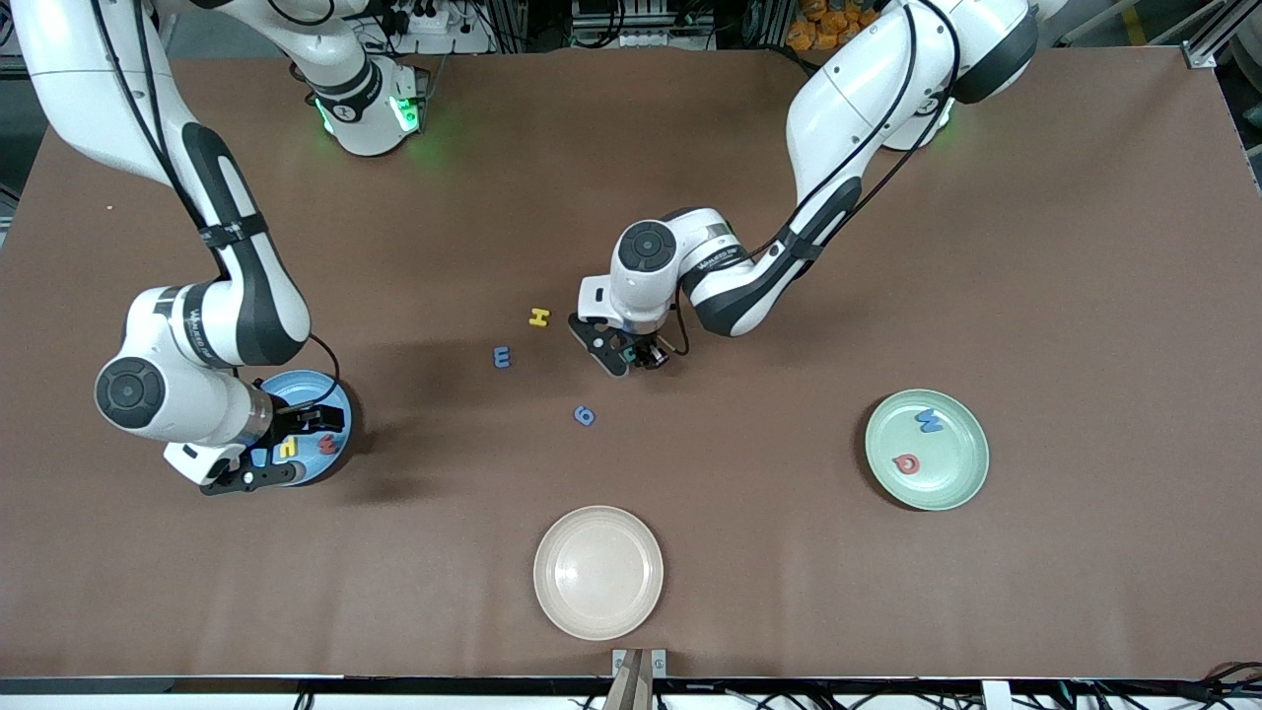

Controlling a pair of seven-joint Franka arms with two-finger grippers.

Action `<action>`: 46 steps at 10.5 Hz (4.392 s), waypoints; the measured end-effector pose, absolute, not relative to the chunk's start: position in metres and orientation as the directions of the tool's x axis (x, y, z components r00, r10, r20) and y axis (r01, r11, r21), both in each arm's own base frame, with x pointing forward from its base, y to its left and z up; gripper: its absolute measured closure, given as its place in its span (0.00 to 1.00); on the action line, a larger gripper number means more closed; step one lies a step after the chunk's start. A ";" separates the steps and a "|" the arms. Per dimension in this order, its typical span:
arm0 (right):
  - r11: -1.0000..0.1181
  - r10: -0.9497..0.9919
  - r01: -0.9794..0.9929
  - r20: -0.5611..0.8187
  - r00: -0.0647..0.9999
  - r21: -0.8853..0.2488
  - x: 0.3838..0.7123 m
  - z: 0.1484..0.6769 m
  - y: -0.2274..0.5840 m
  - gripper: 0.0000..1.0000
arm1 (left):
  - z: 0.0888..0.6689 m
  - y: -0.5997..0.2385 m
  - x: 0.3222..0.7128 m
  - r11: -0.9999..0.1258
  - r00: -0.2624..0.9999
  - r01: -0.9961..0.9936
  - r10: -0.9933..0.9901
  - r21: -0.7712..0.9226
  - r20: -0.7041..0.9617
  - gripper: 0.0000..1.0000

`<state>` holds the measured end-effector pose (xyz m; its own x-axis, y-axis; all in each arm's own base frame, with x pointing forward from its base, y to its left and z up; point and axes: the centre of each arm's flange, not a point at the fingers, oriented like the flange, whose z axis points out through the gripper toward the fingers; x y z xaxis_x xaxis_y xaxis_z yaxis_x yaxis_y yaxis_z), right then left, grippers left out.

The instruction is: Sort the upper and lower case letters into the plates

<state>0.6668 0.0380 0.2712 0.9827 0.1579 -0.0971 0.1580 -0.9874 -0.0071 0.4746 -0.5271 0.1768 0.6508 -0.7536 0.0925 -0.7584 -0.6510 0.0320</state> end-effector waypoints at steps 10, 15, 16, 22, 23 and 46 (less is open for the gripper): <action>-0.928 0.372 0.372 0.027 0.928 0.002 0.652 0.260 0.258 0.00 | 0.314 -0.276 0.656 -0.926 0.925 -0.373 -0.376 -0.053 0.054 0.72; -0.859 0.509 0.511 0.095 0.856 -0.005 0.616 0.229 0.362 0.00 | 0.292 -0.132 0.682 -0.981 0.983 -0.183 -0.180 -0.069 -0.048 0.72; -0.850 0.524 0.527 0.096 0.846 -0.006 0.610 0.223 0.375 0.00 | 0.278 -0.118 0.681 -0.984 0.984 -0.167 -0.162 -0.066 -0.074 0.72; -0.835 0.540 0.550 0.153 0.828 -0.029 0.602 0.191 0.407 0.00 | 0.286 -0.073 0.693 -0.992 0.994 -0.102 -0.098 -0.068 -0.057 0.23; -0.832 0.543 0.553 0.153 0.826 -0.034 0.599 0.190 0.411 0.00 | 0.312 -0.072 0.695 -0.992 0.995 -0.098 -0.096 -0.081 -0.031 0.12; -0.885 0.455 0.464 0.157 0.876 -0.023 0.644 0.215 0.354 0.73 | 0.543 -0.126 0.630 -0.998 0.999 -0.022 -0.024 -0.056 0.045 0.00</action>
<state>0.6440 0.3544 0.2147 0.8763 0.4554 0.1572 0.4642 -0.8854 -0.0229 0.6302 -0.1258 0.5427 0.9987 -0.0244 0.0449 -0.0218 -0.9982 -0.0561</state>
